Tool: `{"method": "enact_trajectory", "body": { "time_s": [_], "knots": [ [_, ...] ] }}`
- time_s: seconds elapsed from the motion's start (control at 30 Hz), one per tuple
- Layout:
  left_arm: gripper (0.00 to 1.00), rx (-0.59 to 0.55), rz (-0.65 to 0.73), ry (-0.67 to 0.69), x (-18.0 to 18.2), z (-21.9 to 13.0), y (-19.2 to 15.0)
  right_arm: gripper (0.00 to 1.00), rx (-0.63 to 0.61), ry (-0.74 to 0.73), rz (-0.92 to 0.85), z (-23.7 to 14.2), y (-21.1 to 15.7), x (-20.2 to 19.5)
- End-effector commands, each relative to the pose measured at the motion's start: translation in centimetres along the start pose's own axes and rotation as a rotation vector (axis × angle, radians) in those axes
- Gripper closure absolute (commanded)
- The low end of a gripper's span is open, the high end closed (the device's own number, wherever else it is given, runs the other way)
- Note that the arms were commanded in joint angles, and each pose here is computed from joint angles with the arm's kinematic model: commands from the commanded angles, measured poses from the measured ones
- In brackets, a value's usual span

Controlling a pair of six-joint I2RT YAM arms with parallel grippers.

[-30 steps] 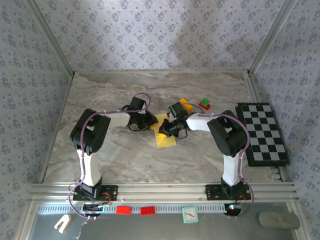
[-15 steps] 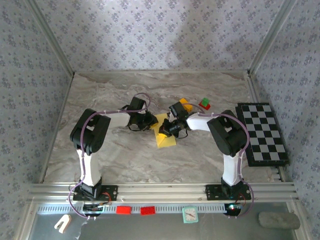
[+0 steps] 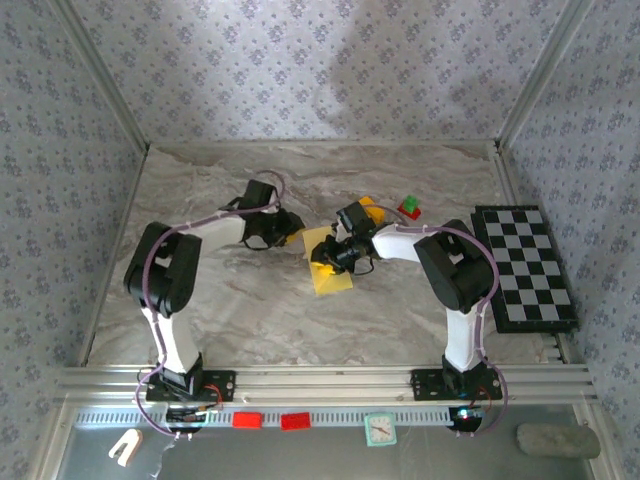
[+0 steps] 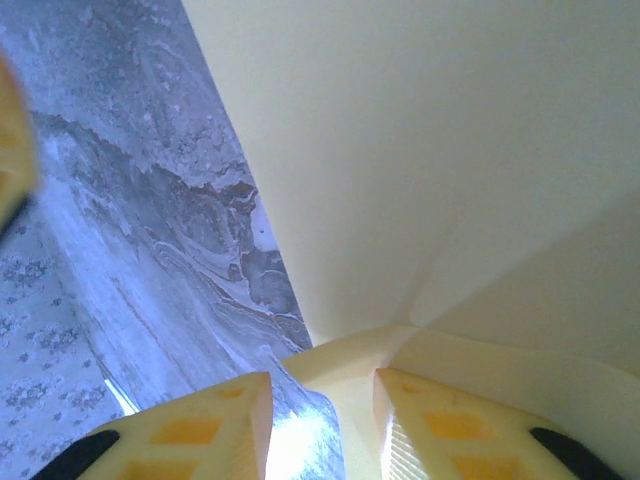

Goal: Fold a paper plane with a square sheet of paper (pick it up from the middle)
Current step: Fold the triangle a second time at the center of the table.

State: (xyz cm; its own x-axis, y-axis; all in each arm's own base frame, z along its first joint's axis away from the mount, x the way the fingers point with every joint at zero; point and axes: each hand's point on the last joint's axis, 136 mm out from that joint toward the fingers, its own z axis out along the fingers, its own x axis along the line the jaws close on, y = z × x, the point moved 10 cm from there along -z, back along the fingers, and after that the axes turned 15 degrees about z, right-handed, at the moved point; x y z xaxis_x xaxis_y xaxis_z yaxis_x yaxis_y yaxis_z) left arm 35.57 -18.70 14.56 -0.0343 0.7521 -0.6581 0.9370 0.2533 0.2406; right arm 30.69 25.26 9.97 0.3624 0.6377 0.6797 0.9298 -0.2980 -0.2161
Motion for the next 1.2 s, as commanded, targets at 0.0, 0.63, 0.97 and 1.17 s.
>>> {"method": "enact_trajectory", "body": {
  "time_s": [0.0, 0.63, 0.97, 1.17],
  "knots": [
    [0.68, -0.056, 0.034, -0.010, -1.3, -2.5, 0.8, 0.64, -0.011, -0.092, 0.053, 0.8, 0.2, -1.9],
    [0.87, 0.139, 0.038, -0.022, -1.6, 0.7, -5.3, 0.93, -0.011, -0.133, 0.075, 0.8, 0.2, -3.1],
    [0.98, 0.206, 0.047, 0.005, -1.6, 2.5, -7.0, 1.00, -0.014, -0.134, 0.084, 0.8, 0.3, -3.2],
    [1.00, 0.222, 0.052, 0.051, -1.1, 2.8, -7.5, 1.00, -0.014, -0.134, 0.086, 0.8, 0.2, -3.2]
  ]
}}
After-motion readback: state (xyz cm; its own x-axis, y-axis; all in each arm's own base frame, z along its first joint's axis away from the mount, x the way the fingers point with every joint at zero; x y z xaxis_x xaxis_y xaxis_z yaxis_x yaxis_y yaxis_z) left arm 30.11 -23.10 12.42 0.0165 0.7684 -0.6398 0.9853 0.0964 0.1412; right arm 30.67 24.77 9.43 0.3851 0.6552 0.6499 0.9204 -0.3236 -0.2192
